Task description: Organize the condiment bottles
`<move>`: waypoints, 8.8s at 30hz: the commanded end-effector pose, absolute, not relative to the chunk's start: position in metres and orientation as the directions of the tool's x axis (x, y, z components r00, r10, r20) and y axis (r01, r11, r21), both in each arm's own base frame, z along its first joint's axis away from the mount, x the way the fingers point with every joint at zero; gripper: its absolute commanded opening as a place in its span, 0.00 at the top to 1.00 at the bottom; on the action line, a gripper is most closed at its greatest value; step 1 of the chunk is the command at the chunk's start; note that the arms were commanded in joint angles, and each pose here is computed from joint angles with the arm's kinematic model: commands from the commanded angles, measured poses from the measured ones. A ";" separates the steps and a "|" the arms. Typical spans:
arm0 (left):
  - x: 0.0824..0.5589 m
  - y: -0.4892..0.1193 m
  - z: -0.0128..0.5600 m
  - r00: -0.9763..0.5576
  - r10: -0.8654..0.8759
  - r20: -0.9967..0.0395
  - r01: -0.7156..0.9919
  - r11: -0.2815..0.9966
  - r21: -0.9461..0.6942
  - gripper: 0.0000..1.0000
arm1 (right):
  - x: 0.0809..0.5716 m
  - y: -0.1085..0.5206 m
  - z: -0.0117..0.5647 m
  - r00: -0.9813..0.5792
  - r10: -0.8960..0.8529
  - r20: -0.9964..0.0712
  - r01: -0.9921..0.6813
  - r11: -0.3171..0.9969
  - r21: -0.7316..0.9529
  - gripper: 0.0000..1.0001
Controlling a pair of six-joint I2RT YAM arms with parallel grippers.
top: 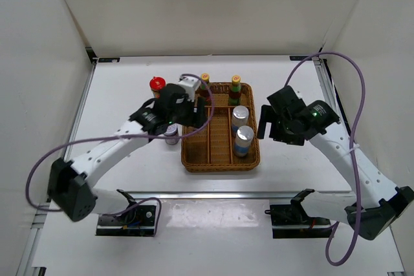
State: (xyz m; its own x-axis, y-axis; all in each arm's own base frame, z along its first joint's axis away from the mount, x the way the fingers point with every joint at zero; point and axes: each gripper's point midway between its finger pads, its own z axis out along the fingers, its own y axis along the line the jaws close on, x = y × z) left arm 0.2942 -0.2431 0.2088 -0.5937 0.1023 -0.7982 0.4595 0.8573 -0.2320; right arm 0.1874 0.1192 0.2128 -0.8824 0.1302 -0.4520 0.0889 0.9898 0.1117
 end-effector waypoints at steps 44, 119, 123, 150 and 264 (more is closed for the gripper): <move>0.303 -0.165 0.185 -0.621 -0.251 -0.743 -0.045 0.957 -0.286 0.00 | 0.257 0.091 0.234 -0.848 -0.052 -0.528 -0.034 0.998 -0.044 0.01; 0.324 -0.266 0.239 -0.536 0.086 -0.840 0.355 0.925 -0.132 0.00 | 0.255 0.094 0.219 -0.857 -0.075 -0.510 -0.063 0.997 -0.042 0.01; 0.345 -0.214 0.263 -0.466 0.007 -0.885 0.181 0.980 -0.088 0.00 | 0.256 0.094 0.217 -0.861 -0.078 -0.502 -0.063 0.997 -0.045 0.01; 0.406 -0.133 0.153 -0.708 -0.157 -0.688 -0.044 0.983 -0.179 0.54 | 0.256 0.094 0.217 -0.861 -0.078 -0.502 -0.063 0.997 -0.045 0.01; 0.484 -0.091 0.192 -0.575 -0.102 -0.812 0.012 0.991 -0.134 0.00 | 0.252 0.095 0.211 -0.869 -0.071 -0.490 -0.062 0.997 -0.033 0.01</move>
State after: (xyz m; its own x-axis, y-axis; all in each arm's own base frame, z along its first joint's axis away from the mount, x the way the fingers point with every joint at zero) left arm 0.4895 -0.0938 0.1679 -0.6153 -0.1050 -0.7813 0.0051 0.9905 -0.1371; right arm 0.2566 0.0956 0.2077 -0.8717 -0.0919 -0.4813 -0.0755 0.9957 -0.0533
